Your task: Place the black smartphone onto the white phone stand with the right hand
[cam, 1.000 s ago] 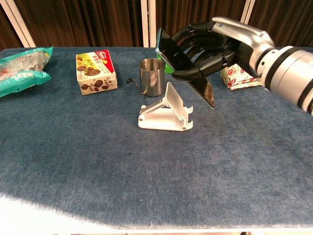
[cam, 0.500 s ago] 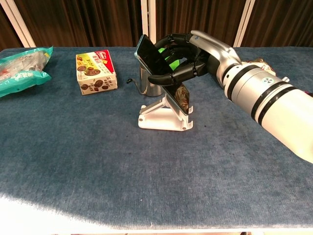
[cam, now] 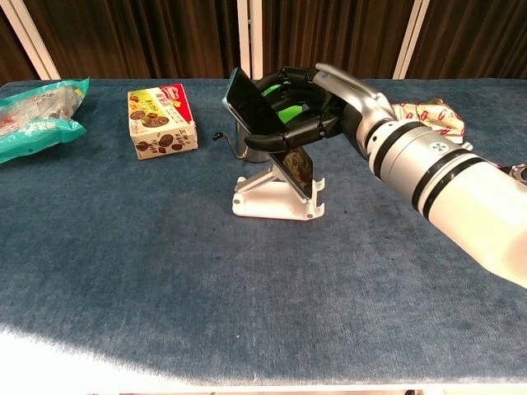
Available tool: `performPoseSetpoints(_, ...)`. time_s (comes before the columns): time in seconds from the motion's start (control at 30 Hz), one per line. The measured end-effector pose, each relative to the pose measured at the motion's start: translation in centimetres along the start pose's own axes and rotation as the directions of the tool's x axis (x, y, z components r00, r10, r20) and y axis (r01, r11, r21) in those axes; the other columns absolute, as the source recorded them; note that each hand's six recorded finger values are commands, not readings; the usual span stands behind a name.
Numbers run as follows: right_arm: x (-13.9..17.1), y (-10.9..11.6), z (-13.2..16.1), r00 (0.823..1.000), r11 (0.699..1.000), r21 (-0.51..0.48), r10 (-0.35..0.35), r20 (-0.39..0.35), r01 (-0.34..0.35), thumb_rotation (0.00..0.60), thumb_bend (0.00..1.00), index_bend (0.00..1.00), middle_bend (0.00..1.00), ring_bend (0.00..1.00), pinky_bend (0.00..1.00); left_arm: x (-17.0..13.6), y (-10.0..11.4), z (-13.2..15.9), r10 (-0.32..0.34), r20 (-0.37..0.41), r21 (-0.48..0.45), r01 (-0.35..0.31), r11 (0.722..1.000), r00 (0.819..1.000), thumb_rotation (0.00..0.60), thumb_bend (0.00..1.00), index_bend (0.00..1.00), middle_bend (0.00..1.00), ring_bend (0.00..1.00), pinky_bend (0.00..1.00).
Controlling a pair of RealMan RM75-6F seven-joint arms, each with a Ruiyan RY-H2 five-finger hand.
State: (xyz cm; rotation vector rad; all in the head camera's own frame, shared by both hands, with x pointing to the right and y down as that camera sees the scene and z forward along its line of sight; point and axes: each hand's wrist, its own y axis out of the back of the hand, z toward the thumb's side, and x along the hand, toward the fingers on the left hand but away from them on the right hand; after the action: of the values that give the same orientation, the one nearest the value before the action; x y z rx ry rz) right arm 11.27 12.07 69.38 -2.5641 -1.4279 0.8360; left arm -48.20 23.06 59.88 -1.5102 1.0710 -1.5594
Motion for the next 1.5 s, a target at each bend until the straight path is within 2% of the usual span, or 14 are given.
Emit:
performPoseSetpoints(0.23,0.3,-0.3,-0.4,1.0,1.0,-0.011,0.009,0.004,-0.009,0.6,0.43,0.37,0.32,0.17,0.28,0.1,-0.1,0.0,0.0,0.003,-0.002,0.0,1.0,1.0,0.6,0.12,0.14,0.07,0.01,0.0)
performPoseSetpoints(0.5,0.5,-0.5,-0.8,1.0,1.0,-0.025,0.013,0.005,-0.012,0.6,0.43,0.25,0.3,0.12,0.22,0.0,-0.2,0.0,-0.001,0.002,-0.006,0.001,1.0,1.0,0.6,0.12,0.14,0.07,0.01,0.0)
performPoseSetpoints(0.83,0.7,0.0,-0.6,1.0,0.999,-0.036,0.001,-0.015,-0.001,0.6,0.43,0.23,0.27,0.1,0.21,0.1,-0.2,0.0,0.0,0.004,-0.009,0.0,1.0,1.0,0.6,0.12,0.14,0.07,0.01,0.0)
performPoseSetpoints(0.97,1.0,1.2,-0.4,0.999,1.0,0.01,-0.013,-0.04,0.013,0.6,0.43,0.23,0.27,0.1,0.21,0.1,-0.1,-0.1,-0.001,0.005,-0.006,0.001,1.0,1.0,0.6,0.12,0.14,0.07,0.01,0.0)
performPoseSetpoints(1.07,1.4,2.7,-0.5,0.998,0.994,0.106,-0.025,-0.056,0.031,0.6,0.43,0.22,0.27,0.1,0.21,0.0,0.0,-0.3,-0.003,0.0,-0.004,0.003,1.0,1.0,0.6,0.12,0.14,0.07,0.01,0.0)
performPoseSetpoints(1.17,2.1,5.1,-1.0,0.998,0.966,0.253,-0.032,-0.054,0.045,0.6,0.43,0.19,0.27,0.1,0.21,0.1,0.1,-0.5,0.0,-0.005,-0.006,0.0,1.0,1.0,0.6,0.12,0.14,0.08,0.01,0.0)
performPoseSetpoints(1.23,2.8,7.4,-1.3,0.998,0.925,0.375,-0.047,-0.046,0.061,0.6,0.43,0.18,0.26,0.1,0.21,0.1,0.2,-0.5,0.002,-0.006,-0.005,-0.002,1.0,1.0,0.6,0.12,0.14,0.08,0.01,0.0)
performPoseSetpoints(1.27,3.3,8.5,-1.4,0.997,0.901,0.428,-0.057,-0.042,0.07,0.6,0.43,0.17,0.24,0.1,0.21,0.1,0.2,-0.5,0.002,-0.006,-0.004,-0.003,1.0,1.0,0.6,0.12,0.14,0.07,0.01,0.0)
performPoseSetpoints(1.4,6.6,14.4,-1.9,0.991,0.767,0.632,-0.136,-0.013,0.114,0.6,0.43,0.1,0.17,0.03,0.13,0.0,0.4,-0.8,0.007,-0.011,-0.004,-0.007,1.0,1.0,0.6,0.12,0.14,0.07,0.01,0.0)
performPoseSetpoints(1.5,10.3,18.6,-2.4,0.977,0.694,0.708,-0.21,0.024,0.132,0.6,0.42,0.07,0.12,0.0,0.07,-0.1,0.6,-0.9,0.012,-0.014,-0.003,-0.012,1.0,1.0,0.6,0.12,0.14,0.07,0.01,0.0)
